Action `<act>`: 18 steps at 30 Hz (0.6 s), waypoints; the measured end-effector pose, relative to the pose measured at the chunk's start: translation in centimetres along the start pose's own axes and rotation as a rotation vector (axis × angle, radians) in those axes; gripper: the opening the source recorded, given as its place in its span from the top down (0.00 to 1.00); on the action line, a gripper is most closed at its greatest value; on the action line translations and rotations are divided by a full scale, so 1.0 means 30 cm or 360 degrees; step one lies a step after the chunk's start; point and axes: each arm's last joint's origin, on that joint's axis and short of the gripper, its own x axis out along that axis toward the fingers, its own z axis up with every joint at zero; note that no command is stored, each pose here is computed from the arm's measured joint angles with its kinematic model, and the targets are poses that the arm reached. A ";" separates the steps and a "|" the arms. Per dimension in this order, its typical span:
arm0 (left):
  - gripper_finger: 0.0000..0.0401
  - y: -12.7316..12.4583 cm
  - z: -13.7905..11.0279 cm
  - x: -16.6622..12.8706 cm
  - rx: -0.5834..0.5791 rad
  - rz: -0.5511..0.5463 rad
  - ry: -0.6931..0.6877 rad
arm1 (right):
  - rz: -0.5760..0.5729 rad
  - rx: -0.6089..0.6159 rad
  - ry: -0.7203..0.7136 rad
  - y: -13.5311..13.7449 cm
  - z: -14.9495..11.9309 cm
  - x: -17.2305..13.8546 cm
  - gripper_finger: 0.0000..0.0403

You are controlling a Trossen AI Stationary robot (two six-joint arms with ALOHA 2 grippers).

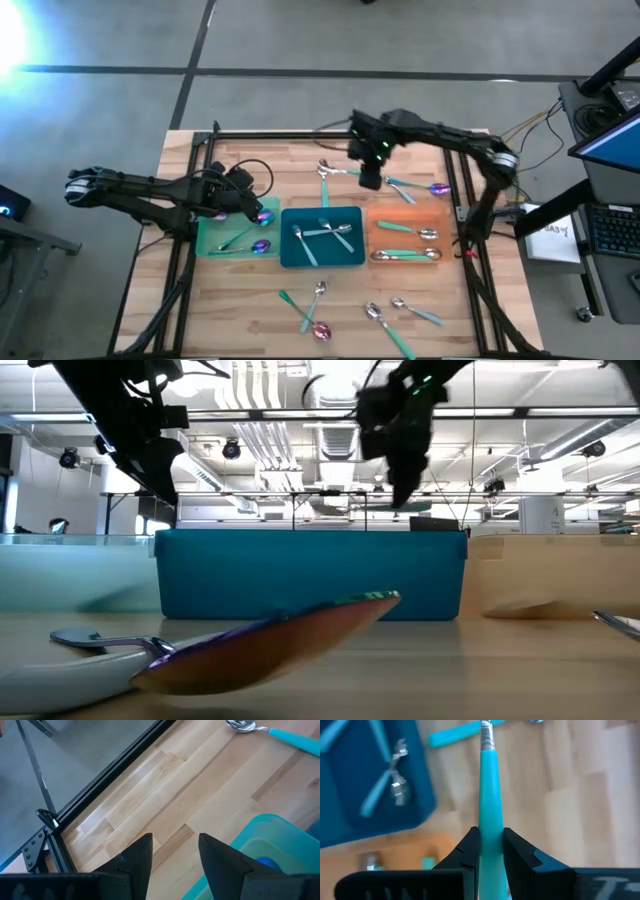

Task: Sort silverware by color (type)
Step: Put the green spoon into the orange bin

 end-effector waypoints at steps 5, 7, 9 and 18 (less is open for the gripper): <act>0.64 0.000 0.000 0.000 0.0002 -0.0001 0.0000 | 0.0016 0.0153 -0.0009 0.120 -0.134 0.009 0.89; 0.64 0.000 0.000 0.000 0.0002 -0.0001 0.0001 | 0.0013 0.0205 -0.0019 0.173 -0.185 0.008 0.89; 0.64 0.000 0.000 0.000 0.0003 -0.0001 0.0001 | -0.0030 0.0255 -0.0020 0.220 -0.234 0.006 0.89; 0.64 -0.010 0.003 0.000 -0.0025 -0.0097 0.0029 | -0.0047 0.0481 0.0018 0.371 -0.407 0.041 0.89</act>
